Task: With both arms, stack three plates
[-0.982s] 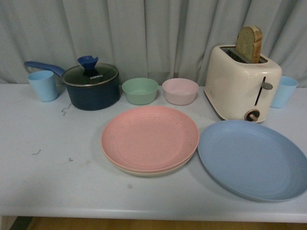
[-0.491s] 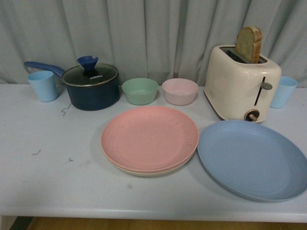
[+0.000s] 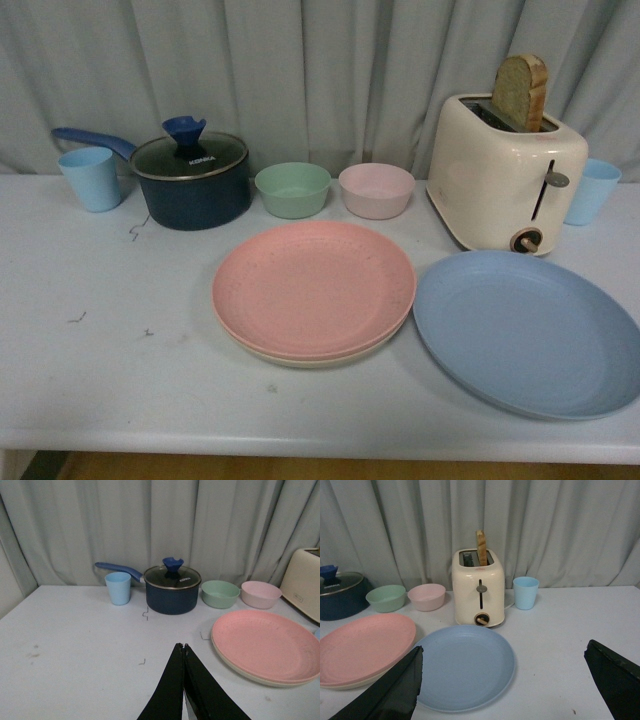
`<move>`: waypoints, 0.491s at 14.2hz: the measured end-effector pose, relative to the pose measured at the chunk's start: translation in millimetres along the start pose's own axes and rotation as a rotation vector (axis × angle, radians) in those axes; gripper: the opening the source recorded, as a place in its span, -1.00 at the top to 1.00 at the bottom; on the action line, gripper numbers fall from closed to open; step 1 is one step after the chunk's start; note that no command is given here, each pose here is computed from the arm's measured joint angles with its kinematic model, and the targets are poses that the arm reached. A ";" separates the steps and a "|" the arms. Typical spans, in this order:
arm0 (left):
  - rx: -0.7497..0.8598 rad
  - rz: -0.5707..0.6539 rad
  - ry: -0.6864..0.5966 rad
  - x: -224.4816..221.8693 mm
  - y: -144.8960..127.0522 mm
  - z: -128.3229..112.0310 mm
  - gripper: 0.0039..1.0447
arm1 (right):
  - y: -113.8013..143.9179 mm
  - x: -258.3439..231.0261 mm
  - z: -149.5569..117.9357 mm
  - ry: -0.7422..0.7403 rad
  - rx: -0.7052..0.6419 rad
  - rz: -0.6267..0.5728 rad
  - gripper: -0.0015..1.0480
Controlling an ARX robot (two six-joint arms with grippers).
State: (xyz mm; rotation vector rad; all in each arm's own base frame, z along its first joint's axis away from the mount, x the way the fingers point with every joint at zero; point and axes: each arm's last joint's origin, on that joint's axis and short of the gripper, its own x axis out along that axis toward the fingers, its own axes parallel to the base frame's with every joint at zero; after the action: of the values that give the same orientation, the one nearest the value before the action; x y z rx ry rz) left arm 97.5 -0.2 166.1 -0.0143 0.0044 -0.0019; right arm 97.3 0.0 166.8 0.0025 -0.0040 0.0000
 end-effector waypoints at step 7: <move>0.000 0.004 -0.003 0.0 0.2 0.2 -0.32 | -19.2 32.6 17.1 -0.097 0.224 0.512 -0.87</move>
State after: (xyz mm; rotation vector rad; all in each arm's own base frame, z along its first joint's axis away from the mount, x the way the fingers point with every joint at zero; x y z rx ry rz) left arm 97.5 0.0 166.2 -0.0139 0.0017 0.0019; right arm 129.8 -19.3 184.0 0.2250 -0.1018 0.5121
